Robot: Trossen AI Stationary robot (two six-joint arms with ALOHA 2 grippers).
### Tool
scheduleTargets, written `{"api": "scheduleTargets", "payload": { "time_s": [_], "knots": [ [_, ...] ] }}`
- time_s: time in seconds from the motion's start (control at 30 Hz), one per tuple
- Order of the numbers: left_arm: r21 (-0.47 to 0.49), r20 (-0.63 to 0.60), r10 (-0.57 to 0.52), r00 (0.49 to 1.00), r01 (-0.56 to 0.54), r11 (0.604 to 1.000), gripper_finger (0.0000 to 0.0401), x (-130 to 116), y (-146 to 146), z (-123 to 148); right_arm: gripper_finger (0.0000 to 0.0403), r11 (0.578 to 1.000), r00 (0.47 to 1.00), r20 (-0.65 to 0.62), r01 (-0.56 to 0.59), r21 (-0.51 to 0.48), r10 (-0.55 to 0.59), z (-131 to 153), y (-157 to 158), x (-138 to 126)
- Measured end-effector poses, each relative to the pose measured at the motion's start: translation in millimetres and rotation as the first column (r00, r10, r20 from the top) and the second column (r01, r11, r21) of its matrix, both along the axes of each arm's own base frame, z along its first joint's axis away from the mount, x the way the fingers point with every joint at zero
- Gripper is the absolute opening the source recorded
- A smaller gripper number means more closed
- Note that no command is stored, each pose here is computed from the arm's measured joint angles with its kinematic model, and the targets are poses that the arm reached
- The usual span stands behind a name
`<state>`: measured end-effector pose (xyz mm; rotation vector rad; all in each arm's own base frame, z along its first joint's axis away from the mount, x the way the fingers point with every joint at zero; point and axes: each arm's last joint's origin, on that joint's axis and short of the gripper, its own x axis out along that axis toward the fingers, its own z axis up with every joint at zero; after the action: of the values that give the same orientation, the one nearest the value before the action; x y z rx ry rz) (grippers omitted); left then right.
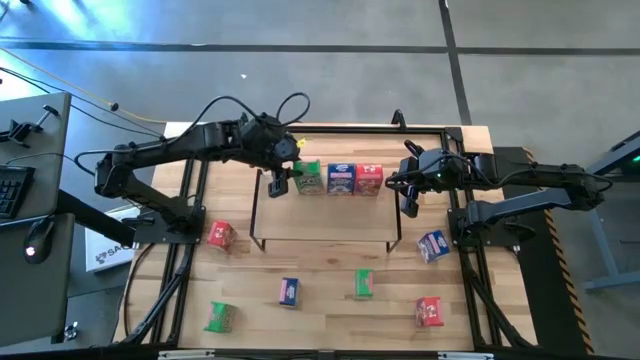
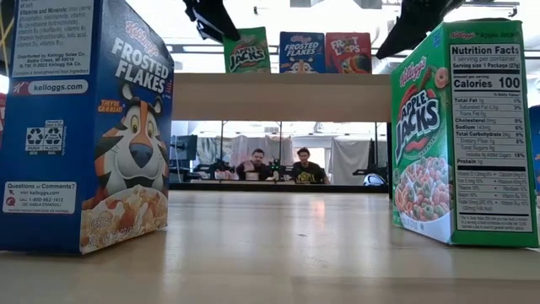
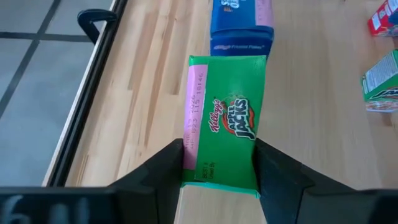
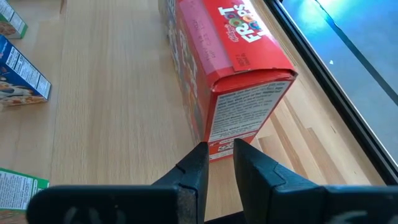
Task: Stack cereal on shelf
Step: Put the top green box cereal on the shelf
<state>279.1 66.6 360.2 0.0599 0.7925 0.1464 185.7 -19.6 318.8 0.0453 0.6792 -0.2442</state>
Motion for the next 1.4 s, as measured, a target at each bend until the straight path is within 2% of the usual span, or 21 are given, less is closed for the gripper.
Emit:
{"api": "scheduleTargets", "payload": {
  "time_s": [0.17,0.73,0.9,1.1,1.17,1.3,1.4],
  "knots": [
    [0.033,-0.008,0.023,1.0,-0.022,0.999,0.0178,0,-2,0,0.0064,1.0,1.0,0.0,-0.001,-0.001,0.001,0,0,0],
    [0.052,0.004,0.006,1.0,-0.007,0.999,0.0225,1,-3,2,0.0064,1.0,1.0,-0.001,-0.002,-0.003,0.002,0,0,0],
    [0.087,0.096,0.001,0.995,-0.009,0.996,0.0225,-12,-7,20,0.0064,1.0,1.0,-0.001,-0.003,-0.003,0.003,0,0,0],
    [0.06,0.111,0.014,0.994,-0.021,0.998,0.022,-35,-16,32,0.0064,1.0,1.0,-0.002,-0.005,-0.006,0.005,0,0,0],
    [0.037,0.087,0.046,0.995,-0.049,0.998,0.0204,-40,-18,22,0.0064,1.0,1.0,-0.004,-0.005,-0.005,0.005,0,0,0],
    [0.023,-0.017,0.127,0.992,-0.126,0.992,0.0151,-45,-18,-23,0.0064,1.0,1.0,-0.013,-0.013,-0.015,0.012,-1,0,-1],
    [0.026,0.02,0.158,0.987,-0.158,0.987,0.0112,-45,-17,-47,0.0064,0.999,1.0,-0.015,-0.022,-0.025,0.021,-1,0,0]
  ]
}}
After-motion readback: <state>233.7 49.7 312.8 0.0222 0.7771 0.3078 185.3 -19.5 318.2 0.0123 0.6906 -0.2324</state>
